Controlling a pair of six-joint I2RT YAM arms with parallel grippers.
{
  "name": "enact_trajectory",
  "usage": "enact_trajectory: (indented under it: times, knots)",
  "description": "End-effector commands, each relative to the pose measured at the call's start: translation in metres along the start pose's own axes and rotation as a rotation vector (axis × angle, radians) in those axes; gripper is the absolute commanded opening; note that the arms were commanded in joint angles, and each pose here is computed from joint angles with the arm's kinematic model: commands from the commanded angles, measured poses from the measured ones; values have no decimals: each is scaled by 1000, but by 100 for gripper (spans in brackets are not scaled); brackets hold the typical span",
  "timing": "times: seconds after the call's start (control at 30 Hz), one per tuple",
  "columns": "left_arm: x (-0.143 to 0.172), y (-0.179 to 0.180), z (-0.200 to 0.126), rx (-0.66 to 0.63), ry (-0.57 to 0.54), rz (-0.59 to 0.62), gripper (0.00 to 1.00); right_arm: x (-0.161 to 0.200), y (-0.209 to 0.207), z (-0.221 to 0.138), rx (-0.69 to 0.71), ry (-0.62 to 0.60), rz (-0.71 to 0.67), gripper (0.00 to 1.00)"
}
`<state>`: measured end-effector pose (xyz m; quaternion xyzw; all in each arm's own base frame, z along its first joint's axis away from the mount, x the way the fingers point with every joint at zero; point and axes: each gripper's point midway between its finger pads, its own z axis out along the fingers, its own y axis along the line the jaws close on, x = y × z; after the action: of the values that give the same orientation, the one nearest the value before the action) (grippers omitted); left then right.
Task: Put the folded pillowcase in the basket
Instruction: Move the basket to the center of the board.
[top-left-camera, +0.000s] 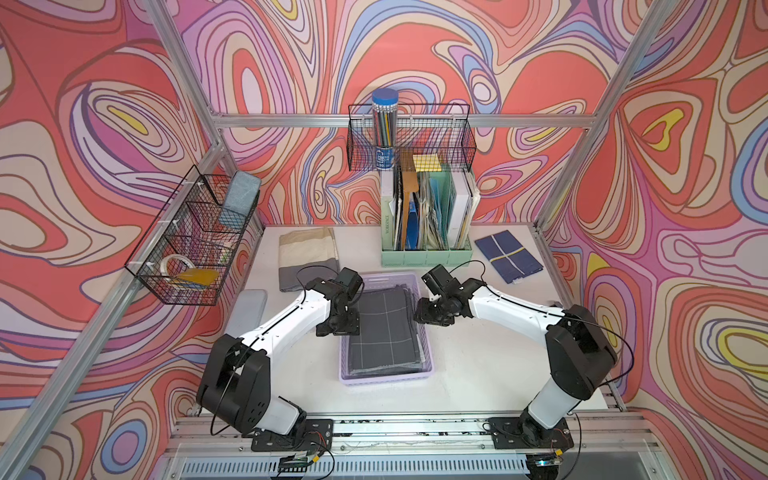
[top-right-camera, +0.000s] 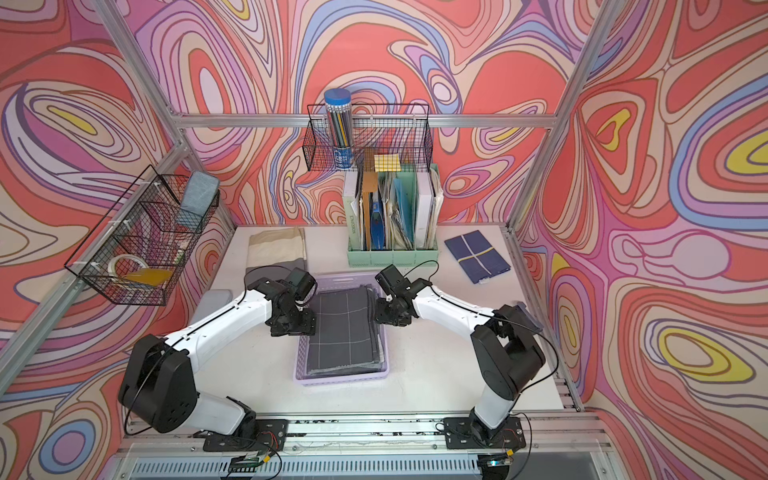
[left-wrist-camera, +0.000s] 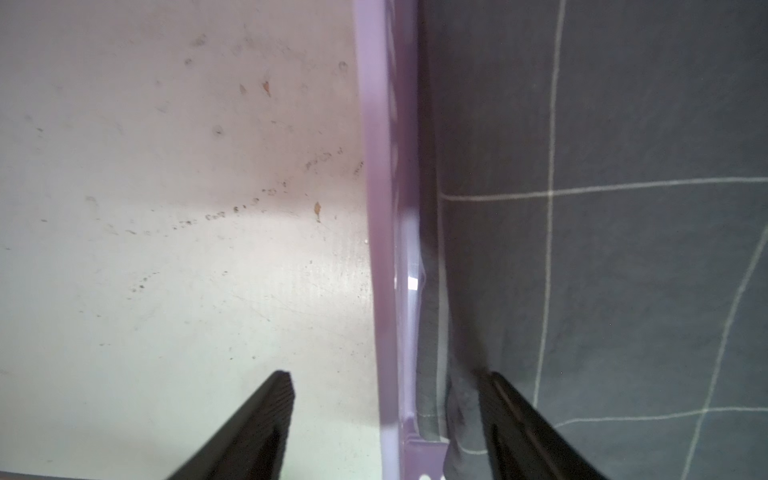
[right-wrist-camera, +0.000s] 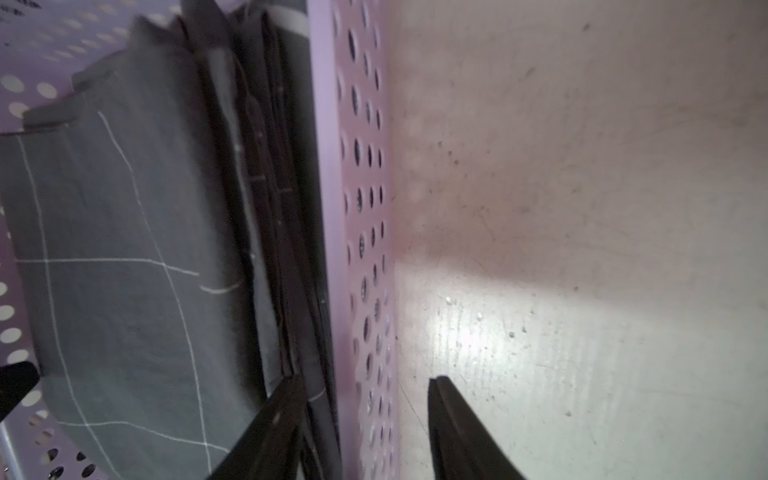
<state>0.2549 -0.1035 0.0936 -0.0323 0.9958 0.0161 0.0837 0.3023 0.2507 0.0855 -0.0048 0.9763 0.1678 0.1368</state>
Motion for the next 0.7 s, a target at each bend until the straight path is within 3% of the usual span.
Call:
enact_trajectory:
  times: [0.0,0.1,0.2,0.27,0.37,0.47,0.67]
  knots:
    - [-11,14,-34,-42,-89,-3,98,-26,-9,-47,73,-147,-15,55]
    - [-18,15,-61,-12,-168,-22,98,-50,-60,-75,160,-230,89,54]
    - [-24,2,-90,105,-249,-36,88,-81,-138,-101,235,-339,257,41]
    - [-26,-14,-108,198,-291,-20,83,-100,-180,-109,290,-377,335,39]
    - [-26,-53,-130,400,-332,41,82,-129,-218,-103,338,-378,391,48]
    - [-20,-93,-142,561,-337,113,80,-156,-252,-93,348,-388,468,50]
    - [-11,-145,-143,695,-330,236,80,-205,-303,-53,397,-345,517,50]
